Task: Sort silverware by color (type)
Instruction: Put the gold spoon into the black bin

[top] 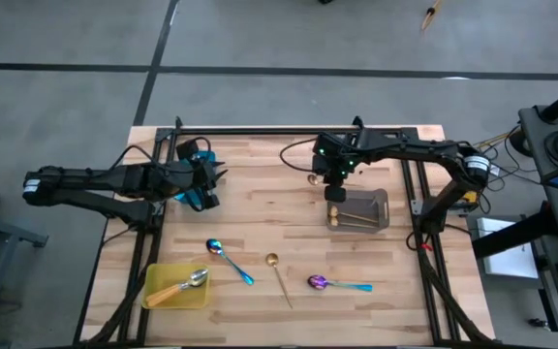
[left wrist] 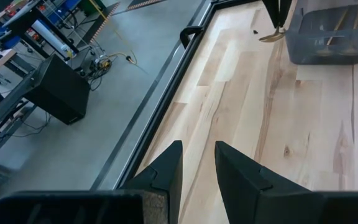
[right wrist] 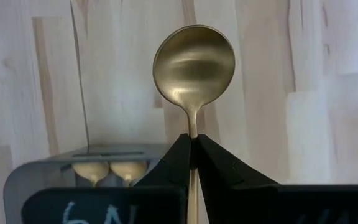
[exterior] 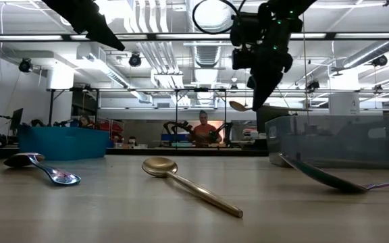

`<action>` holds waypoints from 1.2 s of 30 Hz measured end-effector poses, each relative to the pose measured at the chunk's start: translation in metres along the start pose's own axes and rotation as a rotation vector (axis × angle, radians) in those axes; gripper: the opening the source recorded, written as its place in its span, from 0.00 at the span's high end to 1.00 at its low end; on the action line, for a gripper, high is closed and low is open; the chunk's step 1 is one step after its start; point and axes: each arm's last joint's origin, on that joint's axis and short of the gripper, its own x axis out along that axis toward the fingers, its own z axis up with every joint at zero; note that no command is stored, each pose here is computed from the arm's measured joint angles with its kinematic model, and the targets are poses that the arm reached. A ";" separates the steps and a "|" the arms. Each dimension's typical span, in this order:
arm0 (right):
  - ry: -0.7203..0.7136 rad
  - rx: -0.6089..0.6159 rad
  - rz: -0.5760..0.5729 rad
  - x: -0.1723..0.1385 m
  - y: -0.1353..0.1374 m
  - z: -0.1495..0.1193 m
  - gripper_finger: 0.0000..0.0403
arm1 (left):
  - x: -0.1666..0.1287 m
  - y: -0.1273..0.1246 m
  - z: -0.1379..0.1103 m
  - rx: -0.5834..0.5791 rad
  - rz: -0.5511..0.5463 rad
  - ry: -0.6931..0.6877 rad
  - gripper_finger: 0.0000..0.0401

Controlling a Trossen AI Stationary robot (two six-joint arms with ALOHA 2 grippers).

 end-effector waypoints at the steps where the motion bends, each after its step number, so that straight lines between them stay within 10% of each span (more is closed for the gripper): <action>1: 0.001 0.005 -0.002 0.000 0.001 -0.003 0.97 | 0.000 0.000 0.000 0.000 0.000 0.000 0.81; 36: -0.048 0.015 -0.010 0.026 0.010 -0.026 0.97 | -0.018 0.000 -0.040 -0.198 -0.151 -0.283 0.81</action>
